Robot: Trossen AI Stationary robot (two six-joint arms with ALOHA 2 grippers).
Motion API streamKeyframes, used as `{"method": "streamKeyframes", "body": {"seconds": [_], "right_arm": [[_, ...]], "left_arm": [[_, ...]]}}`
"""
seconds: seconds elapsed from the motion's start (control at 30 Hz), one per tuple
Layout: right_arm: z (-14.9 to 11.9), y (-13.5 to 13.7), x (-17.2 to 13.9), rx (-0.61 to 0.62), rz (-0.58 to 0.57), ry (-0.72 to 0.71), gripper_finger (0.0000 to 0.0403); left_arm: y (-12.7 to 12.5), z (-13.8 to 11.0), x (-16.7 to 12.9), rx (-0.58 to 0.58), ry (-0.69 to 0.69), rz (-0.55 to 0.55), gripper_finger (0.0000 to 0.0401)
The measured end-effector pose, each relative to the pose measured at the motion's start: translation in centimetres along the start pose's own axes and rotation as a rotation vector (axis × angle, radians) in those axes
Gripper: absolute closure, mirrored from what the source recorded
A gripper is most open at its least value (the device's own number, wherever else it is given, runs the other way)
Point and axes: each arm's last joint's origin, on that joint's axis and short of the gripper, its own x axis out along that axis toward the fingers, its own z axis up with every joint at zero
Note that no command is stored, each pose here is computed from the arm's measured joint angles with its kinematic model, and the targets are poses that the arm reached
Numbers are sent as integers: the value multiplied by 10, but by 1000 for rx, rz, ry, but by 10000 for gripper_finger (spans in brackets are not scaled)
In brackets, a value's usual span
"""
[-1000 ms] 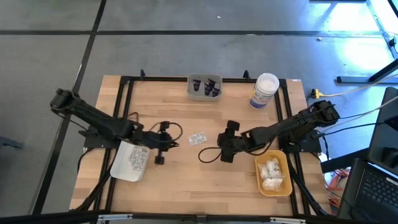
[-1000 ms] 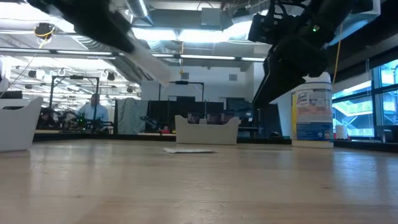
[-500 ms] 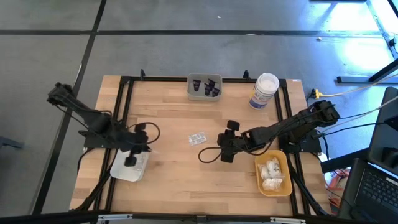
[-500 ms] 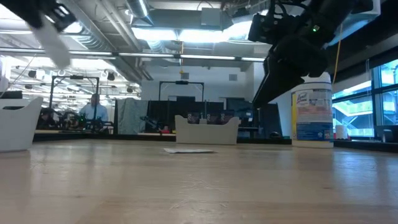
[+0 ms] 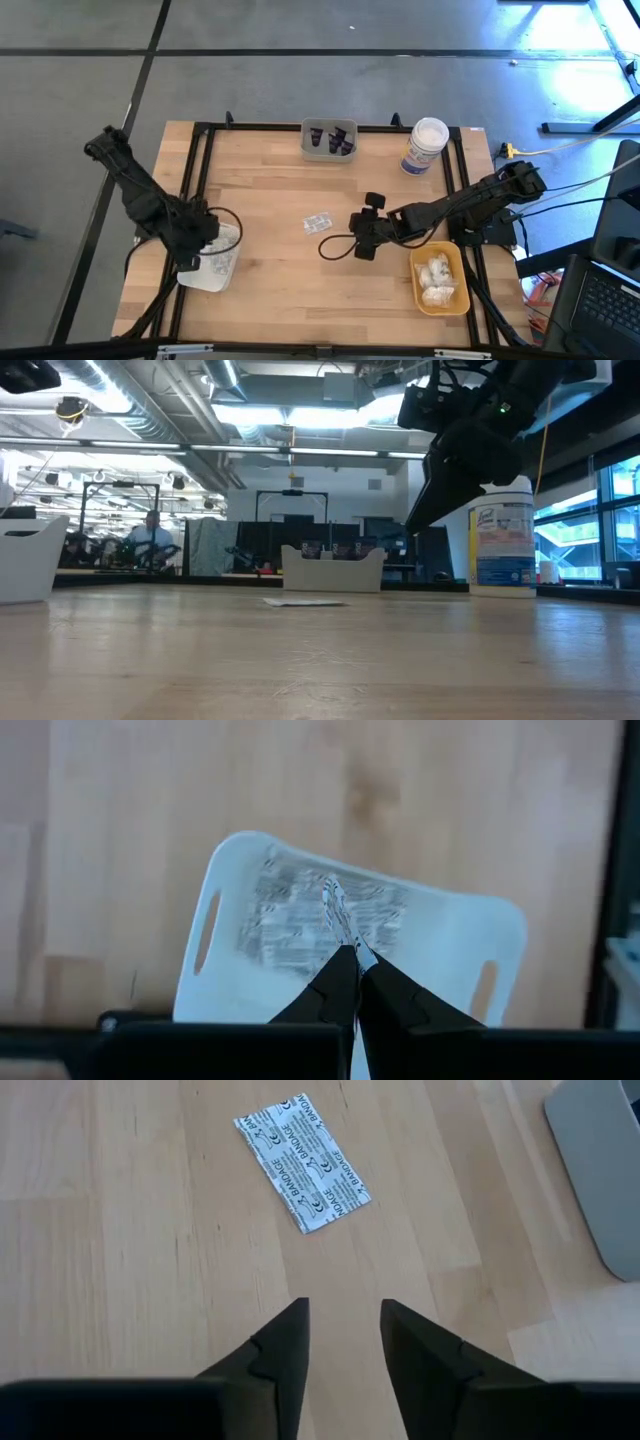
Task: Pick & Place Travel size toiletries
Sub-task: Put the bandage into the white bin
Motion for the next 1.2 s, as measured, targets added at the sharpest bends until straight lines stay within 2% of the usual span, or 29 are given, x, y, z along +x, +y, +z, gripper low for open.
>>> {"method": "streamKeyframes", "body": {"seconds": [0.1,0.3,0.6,0.93,1.2], "right_arm": [[0,0,0,-7,0,0,277],[0,0,0,-30,0,0,282],[2,1,0,-16,16,-14,276],[3,1,0,-9,19,-23,275],[2,1,0,-9,27,-21,295]], "left_arm": [[-6,0,7,17,33,62,398],[-21,0,26,125,138,173,398],[-35,2,54,183,269,343,398],[-44,4,71,335,223,484,398],[-52,-2,75,316,128,548,398]]}}
